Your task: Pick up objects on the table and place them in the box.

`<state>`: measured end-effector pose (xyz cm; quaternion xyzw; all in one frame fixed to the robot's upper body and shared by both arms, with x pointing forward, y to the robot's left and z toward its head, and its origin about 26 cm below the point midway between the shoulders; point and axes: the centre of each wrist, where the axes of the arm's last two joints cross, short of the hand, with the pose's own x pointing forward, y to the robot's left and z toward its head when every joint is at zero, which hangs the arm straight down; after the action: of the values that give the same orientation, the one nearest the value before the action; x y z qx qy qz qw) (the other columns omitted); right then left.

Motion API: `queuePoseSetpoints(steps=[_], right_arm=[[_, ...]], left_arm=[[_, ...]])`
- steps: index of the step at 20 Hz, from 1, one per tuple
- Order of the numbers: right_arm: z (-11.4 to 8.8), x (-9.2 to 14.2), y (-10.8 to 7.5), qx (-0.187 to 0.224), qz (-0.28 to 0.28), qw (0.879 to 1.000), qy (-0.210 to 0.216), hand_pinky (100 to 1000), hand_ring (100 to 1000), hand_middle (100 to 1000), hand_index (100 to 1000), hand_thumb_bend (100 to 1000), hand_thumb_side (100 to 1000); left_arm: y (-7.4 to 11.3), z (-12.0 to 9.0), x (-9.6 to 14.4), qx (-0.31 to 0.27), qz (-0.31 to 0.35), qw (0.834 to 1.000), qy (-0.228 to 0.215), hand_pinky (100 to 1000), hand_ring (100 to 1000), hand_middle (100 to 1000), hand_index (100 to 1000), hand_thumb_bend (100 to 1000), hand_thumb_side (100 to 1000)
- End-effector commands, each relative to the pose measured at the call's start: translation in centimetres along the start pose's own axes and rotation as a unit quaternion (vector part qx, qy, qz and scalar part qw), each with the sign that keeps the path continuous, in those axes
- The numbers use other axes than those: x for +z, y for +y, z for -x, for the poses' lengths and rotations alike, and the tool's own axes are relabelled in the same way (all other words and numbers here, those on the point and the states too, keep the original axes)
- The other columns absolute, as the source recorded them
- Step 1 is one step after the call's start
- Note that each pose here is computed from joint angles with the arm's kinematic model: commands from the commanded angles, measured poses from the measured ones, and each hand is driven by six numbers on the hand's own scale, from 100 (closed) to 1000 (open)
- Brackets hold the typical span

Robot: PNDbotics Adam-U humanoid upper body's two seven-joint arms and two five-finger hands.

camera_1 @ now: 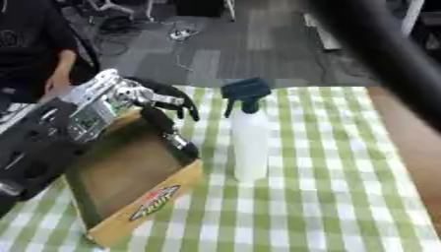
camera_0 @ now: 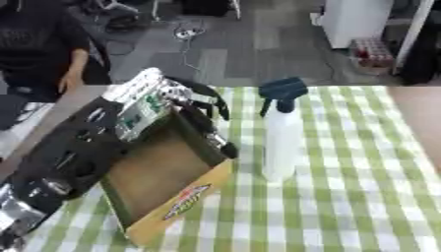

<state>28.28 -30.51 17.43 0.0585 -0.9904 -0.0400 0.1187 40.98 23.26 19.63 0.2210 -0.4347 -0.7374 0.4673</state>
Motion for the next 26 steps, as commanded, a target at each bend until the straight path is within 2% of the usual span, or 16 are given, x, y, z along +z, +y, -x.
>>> queuePoseSetpoints(steps=[1, 13, 22, 26], right_arm=[[-0.2, -1.0, 0.2, -0.006, -0.014, 1.000, -0.012, 605, 729, 765, 853, 364, 1000], [-0.1, -1.7, 0.4, -0.023, -0.014, 0.999, -0.020, 613, 732, 767, 850, 369, 1000], [0.0, -2.0, 0.4, -0.033, -0.013, 0.999, -0.028, 616, 733, 768, 848, 371, 1000], [0.0, -2.2, 0.5, -0.036, -0.012, 0.999, -0.030, 617, 733, 768, 848, 371, 1000]], left_arm=[[1.3, -0.4, 0.3, -0.029, -0.025, 0.999, -0.008, 915, 839, 886, 882, 997, 776], [2.3, -0.1, -0.4, -0.055, -0.079, 0.995, -0.027, 915, 839, 883, 869, 1000, 798], [1.9, -0.2, -1.8, -0.054, -0.116, 0.991, -0.044, 895, 830, 877, 867, 1000, 828], [1.7, -0.3, -2.4, -0.049, -0.117, 0.991, -0.038, 894, 828, 875, 865, 1000, 815]])
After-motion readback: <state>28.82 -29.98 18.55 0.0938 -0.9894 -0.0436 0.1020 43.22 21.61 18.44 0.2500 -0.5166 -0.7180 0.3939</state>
